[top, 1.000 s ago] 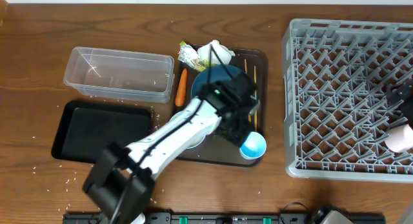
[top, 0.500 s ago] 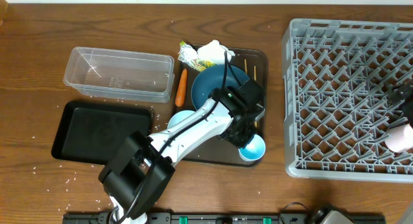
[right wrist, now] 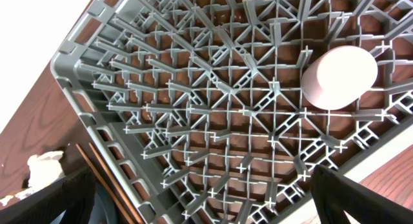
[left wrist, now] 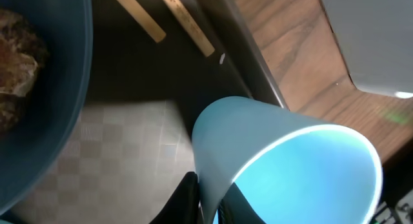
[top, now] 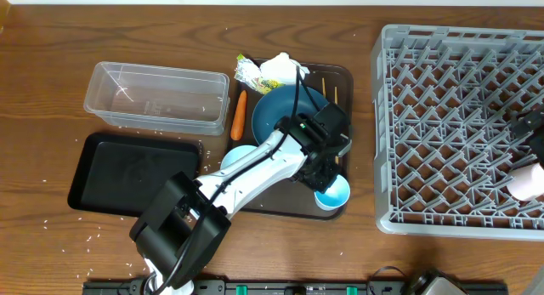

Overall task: Sort waste into correct bins and load items into the dishwasher rack
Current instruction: 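Reach the left gripper to the light-blue cup and grasp it, then lift the blue cup and pass it to the right gripper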

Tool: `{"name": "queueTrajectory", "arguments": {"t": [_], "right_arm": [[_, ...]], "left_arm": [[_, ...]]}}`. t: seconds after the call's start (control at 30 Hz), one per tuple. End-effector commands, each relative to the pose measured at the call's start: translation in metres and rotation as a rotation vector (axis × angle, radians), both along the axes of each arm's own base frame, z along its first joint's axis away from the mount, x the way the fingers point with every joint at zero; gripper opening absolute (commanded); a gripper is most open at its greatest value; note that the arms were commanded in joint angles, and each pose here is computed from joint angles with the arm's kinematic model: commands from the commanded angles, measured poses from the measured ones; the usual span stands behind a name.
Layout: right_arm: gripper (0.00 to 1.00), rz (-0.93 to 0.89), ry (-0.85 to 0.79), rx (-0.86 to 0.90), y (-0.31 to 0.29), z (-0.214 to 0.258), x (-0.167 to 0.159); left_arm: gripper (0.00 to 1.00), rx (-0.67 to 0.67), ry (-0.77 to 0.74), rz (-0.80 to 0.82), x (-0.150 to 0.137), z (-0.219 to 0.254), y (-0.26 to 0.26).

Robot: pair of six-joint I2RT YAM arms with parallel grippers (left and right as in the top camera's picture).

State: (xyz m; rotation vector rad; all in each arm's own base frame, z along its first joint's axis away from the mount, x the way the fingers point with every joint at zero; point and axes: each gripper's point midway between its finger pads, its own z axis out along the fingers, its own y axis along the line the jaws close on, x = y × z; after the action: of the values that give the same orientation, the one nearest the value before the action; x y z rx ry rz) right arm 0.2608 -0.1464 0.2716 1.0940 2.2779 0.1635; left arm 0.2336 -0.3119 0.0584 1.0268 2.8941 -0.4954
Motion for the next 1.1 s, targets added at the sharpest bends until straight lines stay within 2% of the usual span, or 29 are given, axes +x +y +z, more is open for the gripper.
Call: {"name": "queueTrajectory", "arguments": {"t": [0.0, 0.17, 0.2, 0.23, 0.37, 0.43, 0.5, 0.6, 0.73, 0.93, 1.07], "right_arm": [[0.99, 0.008, 0.006, -0.011, 0.001, 0.001, 0.001], [0.99, 0.008, 0.006, -0.011, 0.001, 0.001, 0.001], [0.99, 0.008, 0.005, -0.011, 0.001, 0.001, 0.002], [0.99, 0.008, 0.005, -0.011, 0.001, 0.001, 0.002], [0.99, 0.019, 0.004, -0.007, 0.003, 0.001, 0.002], [0.98, 0.109, -0.032, 0.007, 0.014, 0.005, 0.009], [0.95, 0.272, -0.11, 0.045, 0.037, 0.013, 0.019], [0.9, 0.498, -0.244, 0.1, 0.072, 0.03, 0.029], [0.91, 0.763, -0.405, 0.169, 0.121, 0.054, 0.031], [0.93, 1.163, -0.657, 0.273, 0.202, 0.093, 0.017], [0.92, 1.32, -0.682, 0.291, 0.241, 0.097, 0.011]], "left_arm": [[0.12, 0.042, -0.003, 0.006, -0.002, -0.009, 0.009], [0.15, 0.044, -0.02, 0.008, 0.002, -0.009, 0.009], [0.08, 0.045, -0.018, 0.009, 0.001, -0.009, 0.009], [0.06, 0.045, -0.019, 0.009, 0.001, -0.008, 0.009], [0.06, 0.046, -0.015, 0.03, 0.006, 0.017, 0.014], [0.06, 0.025, -0.036, 0.055, 0.015, 0.044, 0.019], [0.06, -0.015, -0.074, 0.089, 0.026, 0.079, 0.026], [0.07, -0.186, -0.121, 0.101, 0.037, 0.136, 0.03], [0.06, -0.482, -0.158, 0.154, 0.056, 0.206, 0.048], [0.06, -0.902, 0.019, 0.164, 0.061, 0.269, 0.08], [0.06, -1.044, 0.074, 0.113, 0.057, 0.289, 0.085]]}}
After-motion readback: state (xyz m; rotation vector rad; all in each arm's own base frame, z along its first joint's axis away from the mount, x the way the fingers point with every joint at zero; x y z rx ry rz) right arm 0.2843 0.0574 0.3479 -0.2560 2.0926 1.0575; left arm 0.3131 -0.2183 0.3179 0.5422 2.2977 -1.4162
